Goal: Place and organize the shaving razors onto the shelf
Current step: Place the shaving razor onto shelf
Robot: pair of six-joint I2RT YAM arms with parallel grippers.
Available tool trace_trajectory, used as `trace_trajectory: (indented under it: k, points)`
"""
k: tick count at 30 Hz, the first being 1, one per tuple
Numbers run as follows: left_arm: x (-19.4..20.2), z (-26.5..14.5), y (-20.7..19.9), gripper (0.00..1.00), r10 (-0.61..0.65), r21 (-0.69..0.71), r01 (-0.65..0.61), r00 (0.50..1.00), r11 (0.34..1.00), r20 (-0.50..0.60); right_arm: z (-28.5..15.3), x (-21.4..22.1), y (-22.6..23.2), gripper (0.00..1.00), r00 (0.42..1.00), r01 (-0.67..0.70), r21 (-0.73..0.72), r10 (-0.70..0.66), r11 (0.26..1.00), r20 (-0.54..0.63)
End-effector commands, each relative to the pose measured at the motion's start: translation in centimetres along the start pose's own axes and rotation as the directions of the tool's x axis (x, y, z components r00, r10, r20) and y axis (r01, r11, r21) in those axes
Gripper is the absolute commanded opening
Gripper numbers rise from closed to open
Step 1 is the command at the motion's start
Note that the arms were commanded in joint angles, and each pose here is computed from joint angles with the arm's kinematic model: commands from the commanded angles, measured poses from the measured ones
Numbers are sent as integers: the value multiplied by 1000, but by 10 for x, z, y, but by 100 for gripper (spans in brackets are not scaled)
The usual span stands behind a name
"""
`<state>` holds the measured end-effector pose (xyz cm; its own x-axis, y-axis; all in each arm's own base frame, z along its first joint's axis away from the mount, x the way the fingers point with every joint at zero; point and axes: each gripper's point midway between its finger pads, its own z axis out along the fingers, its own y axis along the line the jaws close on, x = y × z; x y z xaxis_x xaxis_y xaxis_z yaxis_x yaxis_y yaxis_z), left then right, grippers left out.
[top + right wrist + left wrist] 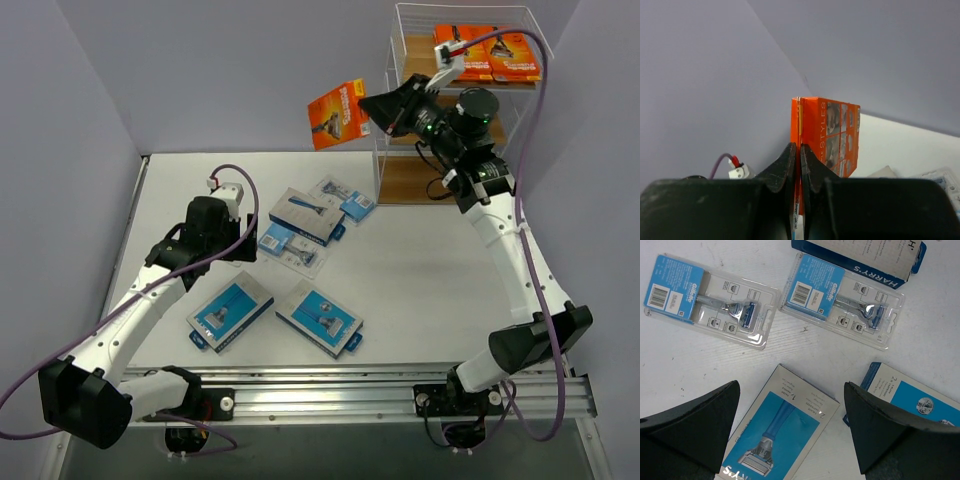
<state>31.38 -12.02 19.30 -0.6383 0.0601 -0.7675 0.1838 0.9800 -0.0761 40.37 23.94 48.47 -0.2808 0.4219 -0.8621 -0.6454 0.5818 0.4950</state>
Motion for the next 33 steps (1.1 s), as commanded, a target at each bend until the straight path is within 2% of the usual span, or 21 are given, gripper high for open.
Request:
trace_trajectory:
  k: [1,5,7,8,14,21,33]
  points:
    - [-22,-11,-5,94,-12,26,10,998,1000,64,-39,-96,41,0,951,45,-110,-9,993,308]
    - [-23,-13,-2,94,-8,12,7,997,1000,71,-61,-128,35,0,919,51,-127,3,991,394]
    - [-23,-14,-2,94,-7,14,6,997,1000,74,-69,-137,34,0,915,23,-167,47,986,400]
    - [-23,-14,-2,94,-7,15,6,997,1000,74,-80,-150,32,0,902,55,-184,30,981,431]
    - [-24,-15,-2,94,-7,16,6,997,1000,78,-113,-176,27,0,880,60,-270,76,961,469]
    - [-23,-14,-3,94,-7,20,5,997,1000,74,-136,-198,5,0,833,60,-217,71,974,548]
    - [-23,-13,-3,94,-6,21,5,997,1000,71,-162,-225,-53,0,726,-29,-121,104,992,679]
